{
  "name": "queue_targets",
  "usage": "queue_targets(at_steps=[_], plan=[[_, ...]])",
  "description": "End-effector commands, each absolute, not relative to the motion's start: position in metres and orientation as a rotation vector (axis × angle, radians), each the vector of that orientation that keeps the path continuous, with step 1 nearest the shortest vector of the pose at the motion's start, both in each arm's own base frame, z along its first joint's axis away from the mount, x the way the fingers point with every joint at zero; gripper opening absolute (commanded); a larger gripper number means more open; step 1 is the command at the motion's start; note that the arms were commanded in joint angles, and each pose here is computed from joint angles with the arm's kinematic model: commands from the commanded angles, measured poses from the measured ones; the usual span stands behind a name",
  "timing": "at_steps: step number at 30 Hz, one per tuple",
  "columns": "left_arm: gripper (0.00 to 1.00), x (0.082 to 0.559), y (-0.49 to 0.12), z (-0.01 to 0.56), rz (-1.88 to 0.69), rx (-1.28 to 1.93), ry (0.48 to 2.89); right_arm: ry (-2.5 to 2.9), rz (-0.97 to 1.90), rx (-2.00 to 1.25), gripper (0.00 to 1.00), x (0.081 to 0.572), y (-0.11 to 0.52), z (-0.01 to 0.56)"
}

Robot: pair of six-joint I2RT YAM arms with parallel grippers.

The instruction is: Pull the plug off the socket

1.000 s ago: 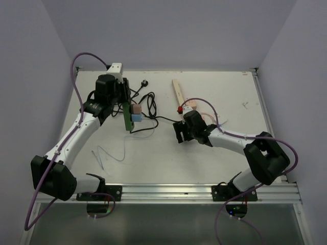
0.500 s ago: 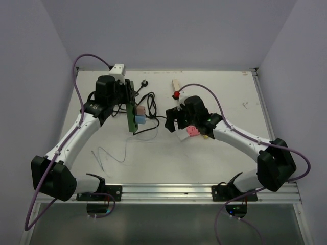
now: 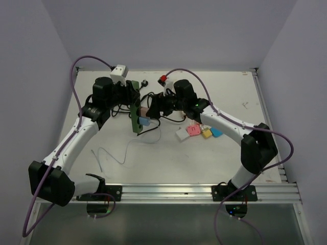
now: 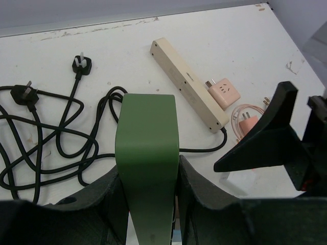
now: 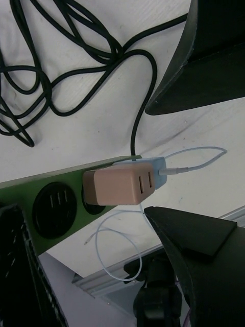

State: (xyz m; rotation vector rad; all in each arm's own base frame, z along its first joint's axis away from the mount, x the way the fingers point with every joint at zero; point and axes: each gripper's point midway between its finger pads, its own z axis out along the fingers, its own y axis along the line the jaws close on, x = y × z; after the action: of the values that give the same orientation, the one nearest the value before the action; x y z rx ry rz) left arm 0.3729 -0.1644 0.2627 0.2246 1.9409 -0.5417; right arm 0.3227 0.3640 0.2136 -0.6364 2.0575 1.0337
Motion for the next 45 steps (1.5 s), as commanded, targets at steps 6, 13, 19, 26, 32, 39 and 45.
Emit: queue_targets(at_steps=[6,13,19,26,32,39,45], plan=[[0.0,0.373,-0.175,0.312,-0.622,0.242,1.748,2.031,1.179,-0.653,0.67,0.317,0.393,0.227],[0.0,0.372,-0.177,0.304,-0.638,0.234,1.759,2.057,1.193,-0.659,0.54,0.312,0.406,0.217],[0.0,0.373,-0.178,0.311,-0.637,0.233,1.725,2.08,1.198,-0.652,0.4,0.312,0.412,0.21],[0.04,0.37,-0.177,0.304,-0.636,0.234,1.74,2.084,1.181,-0.646,0.0,0.313,0.412,0.211],[0.46,0.365,-0.176,0.283,-0.631,0.235,1.786,2.049,1.156,-0.641,0.0,0.313,0.407,0.223],[0.61,0.353,-0.173,0.242,-0.634,0.222,1.902,2.014,1.167,-0.639,0.0,0.312,0.407,0.235],[0.62,0.35,-0.176,0.216,-0.64,0.207,1.965,2.013,1.172,-0.64,0.0,0.313,0.408,0.234]])
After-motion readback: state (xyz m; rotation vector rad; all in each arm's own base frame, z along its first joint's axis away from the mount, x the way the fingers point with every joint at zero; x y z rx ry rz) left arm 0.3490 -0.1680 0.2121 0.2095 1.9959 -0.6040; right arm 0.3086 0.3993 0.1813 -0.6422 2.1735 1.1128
